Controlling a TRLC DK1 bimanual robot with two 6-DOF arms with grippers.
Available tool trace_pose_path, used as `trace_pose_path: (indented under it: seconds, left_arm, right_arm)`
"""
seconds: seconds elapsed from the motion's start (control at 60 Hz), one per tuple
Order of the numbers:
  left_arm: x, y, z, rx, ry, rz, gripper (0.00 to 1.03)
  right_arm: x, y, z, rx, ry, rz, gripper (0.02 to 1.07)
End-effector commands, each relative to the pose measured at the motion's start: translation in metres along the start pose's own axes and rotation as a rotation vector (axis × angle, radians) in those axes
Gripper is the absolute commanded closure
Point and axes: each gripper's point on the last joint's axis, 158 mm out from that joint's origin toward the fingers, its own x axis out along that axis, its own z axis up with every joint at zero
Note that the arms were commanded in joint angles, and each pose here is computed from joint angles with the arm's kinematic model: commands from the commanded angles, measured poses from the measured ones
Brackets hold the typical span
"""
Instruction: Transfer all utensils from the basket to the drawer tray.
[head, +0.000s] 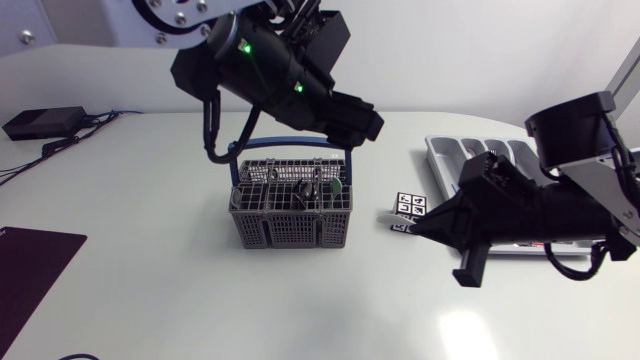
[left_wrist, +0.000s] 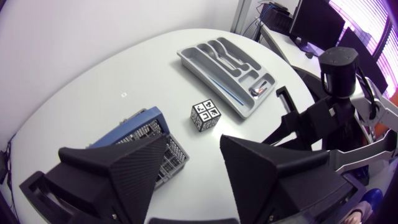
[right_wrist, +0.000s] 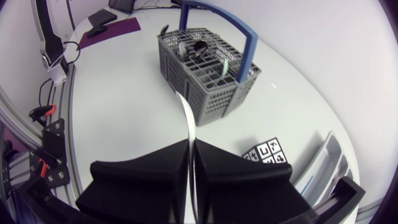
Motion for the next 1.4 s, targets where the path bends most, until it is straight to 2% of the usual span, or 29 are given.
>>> trace_pose_path:
  seconds: [0.0,0.5,0.75,0.967,1.167,1.267,1.383]
  left_arm:
    - [0.004,0.011,-0.01,0.033,0.015,0.024,0.41]
    - [0.022,0.029,-0.033,0.166,0.016,0.065,0.4]
    - [0.025,0.026,-0.041,0.242,0.01,0.062,0.4]
    - [0.025,0.021,-0.041,0.256,-0.01,0.056,0.4]
    - [0.027,0.017,-0.043,0.268,-0.009,0.05,0.4]
    - [0.027,0.014,-0.046,0.286,-0.004,0.045,0.4]
    - [0.026,0.011,-0.049,0.317,-0.002,0.039,0.4]
  right_arm:
    - [-0.005,-0.011,-0.026,-0.006,0.029,-0.008,1.01]
    - [-0.064,-0.15,-0.153,0.1,0.127,-0.109,1.01]
    - [-0.083,-0.207,-0.211,0.133,0.148,-0.09,1.01]
    - [-0.084,-0.22,-0.236,0.038,0.18,-0.062,1.01]
    - [-0.069,-0.22,-0.25,-0.054,0.248,0.003,1.01]
    - [-0.061,-0.224,-0.261,-0.063,0.269,0.002,0.92]
    - [-0.055,-0.225,-0.27,-0.071,0.285,-0.009,0.76]
